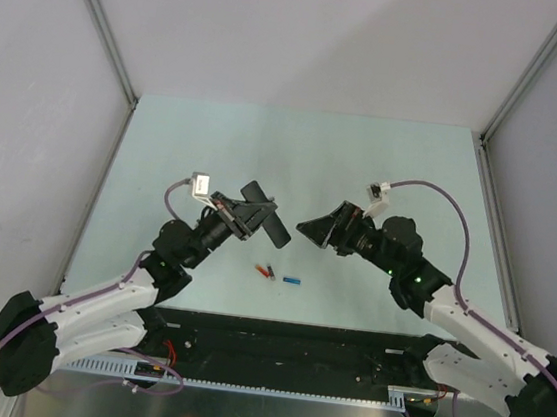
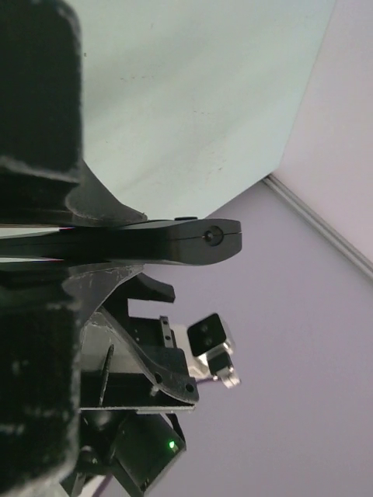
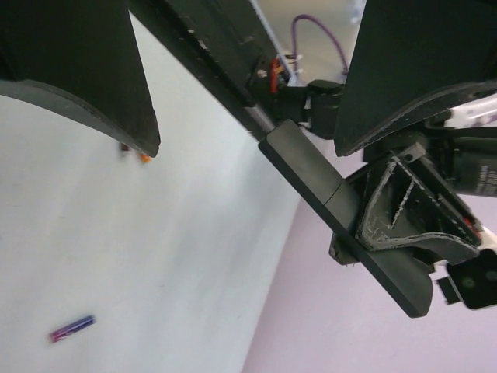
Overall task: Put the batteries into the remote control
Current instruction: Remove the battery cover from the remote control.
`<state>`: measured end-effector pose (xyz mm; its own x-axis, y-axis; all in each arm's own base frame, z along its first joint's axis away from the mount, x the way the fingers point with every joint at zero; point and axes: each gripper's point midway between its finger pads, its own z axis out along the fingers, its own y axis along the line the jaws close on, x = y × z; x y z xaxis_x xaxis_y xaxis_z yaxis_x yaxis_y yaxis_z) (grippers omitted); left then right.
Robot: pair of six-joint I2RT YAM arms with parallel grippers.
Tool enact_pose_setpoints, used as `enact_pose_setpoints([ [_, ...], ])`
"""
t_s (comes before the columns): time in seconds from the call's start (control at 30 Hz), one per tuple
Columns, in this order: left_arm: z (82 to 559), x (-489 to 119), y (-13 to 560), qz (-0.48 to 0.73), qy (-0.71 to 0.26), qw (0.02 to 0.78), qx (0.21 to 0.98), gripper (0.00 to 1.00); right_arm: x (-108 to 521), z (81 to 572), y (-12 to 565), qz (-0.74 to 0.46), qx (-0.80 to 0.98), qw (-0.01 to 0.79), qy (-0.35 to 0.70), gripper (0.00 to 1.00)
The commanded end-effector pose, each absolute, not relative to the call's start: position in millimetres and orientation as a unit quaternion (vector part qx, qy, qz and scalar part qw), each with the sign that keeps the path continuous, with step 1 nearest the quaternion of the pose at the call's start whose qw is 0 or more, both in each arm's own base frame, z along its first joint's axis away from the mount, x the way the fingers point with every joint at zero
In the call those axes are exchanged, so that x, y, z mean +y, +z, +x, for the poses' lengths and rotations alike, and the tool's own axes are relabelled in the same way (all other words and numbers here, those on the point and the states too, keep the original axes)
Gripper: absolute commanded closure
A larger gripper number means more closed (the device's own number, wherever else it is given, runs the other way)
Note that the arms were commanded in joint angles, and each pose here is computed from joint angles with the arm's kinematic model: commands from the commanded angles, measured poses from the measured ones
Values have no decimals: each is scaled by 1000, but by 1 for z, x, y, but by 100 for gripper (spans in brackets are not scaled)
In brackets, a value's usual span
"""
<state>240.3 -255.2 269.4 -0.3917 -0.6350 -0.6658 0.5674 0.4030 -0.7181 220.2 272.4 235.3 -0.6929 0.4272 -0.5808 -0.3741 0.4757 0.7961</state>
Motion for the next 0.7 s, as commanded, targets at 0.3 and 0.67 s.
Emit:
enact_pose_setpoints([
  [0.3, 245, -235, 302, -69, -519, 628, 575, 100, 327, 215, 274, -12, 689, 332, 644, 9],
  [0.67, 242, -242, 300, -52, -502, 632, 588, 100, 342, 225, 273, -2, 690, 319, 650, 16],
])
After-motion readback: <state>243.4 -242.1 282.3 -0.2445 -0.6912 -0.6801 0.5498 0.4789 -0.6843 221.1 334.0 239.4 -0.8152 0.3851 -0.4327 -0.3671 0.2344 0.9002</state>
